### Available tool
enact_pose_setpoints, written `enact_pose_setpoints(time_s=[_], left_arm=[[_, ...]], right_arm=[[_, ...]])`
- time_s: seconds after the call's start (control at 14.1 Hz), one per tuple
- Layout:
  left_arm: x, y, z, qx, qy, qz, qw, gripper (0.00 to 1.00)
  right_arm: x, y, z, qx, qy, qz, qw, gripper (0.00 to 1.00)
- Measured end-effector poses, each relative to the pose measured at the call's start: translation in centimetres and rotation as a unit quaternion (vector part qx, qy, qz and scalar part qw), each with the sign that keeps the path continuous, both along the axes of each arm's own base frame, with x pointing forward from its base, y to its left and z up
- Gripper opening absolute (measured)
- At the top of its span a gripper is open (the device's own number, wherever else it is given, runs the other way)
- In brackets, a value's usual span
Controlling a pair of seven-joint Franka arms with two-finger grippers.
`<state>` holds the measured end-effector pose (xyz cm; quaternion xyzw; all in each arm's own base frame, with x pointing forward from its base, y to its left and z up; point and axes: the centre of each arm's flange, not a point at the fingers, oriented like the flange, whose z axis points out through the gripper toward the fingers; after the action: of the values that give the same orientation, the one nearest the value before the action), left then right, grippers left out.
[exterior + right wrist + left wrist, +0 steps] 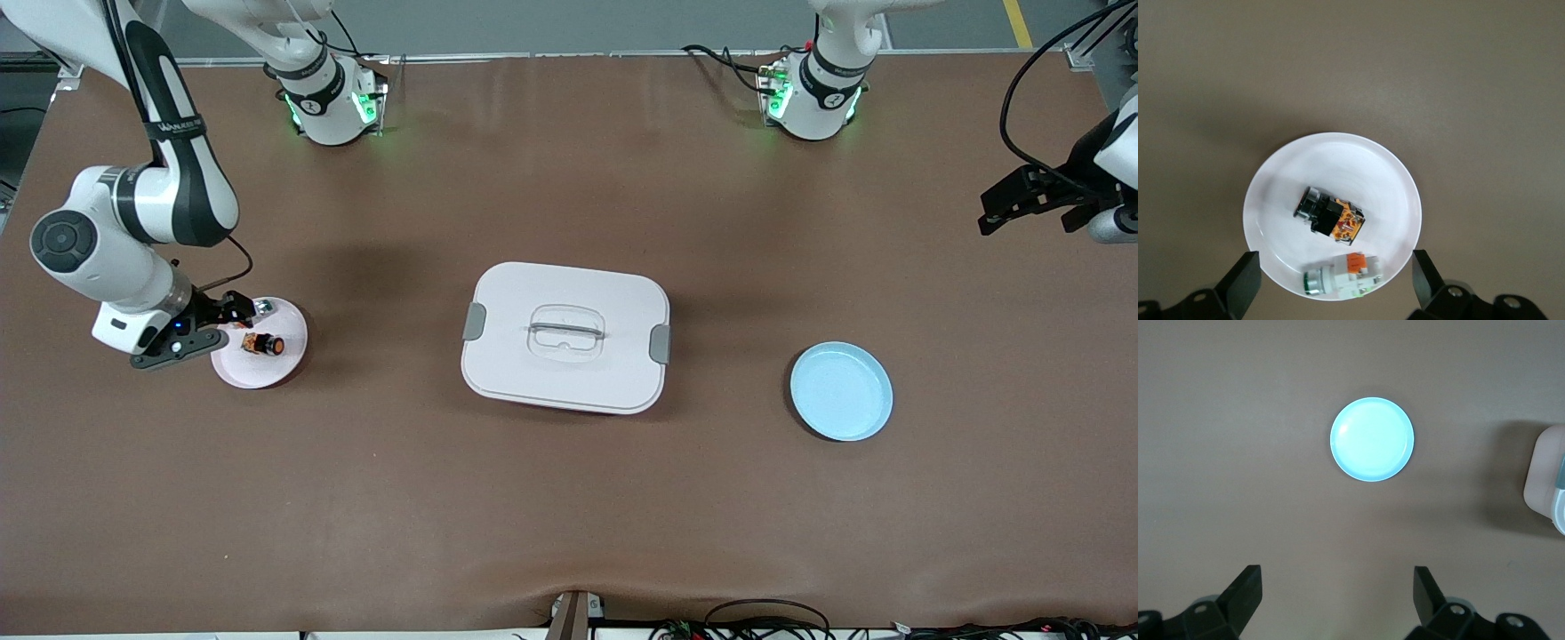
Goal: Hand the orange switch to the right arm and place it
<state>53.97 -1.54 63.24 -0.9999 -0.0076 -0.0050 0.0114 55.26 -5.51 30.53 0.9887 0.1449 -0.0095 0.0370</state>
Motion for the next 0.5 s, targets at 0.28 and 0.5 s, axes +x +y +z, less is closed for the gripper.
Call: enact_pose_setpoints(time_s=[0.28,0.5], left_arm=[[0.1,0.0,-0.1,0.000,0.001,0.000,1.000,1.00],[0.1,-0.1,-0.1,0.000,0.001,-0.001,1.000,1.00]], right_arm=[[0.7,0.0,1.6,0.005,-0.022,-0.069,0.997,1.00],[1.7,0.4,3.8,0.033,-0.018,-0.122,0.992,1.00]])
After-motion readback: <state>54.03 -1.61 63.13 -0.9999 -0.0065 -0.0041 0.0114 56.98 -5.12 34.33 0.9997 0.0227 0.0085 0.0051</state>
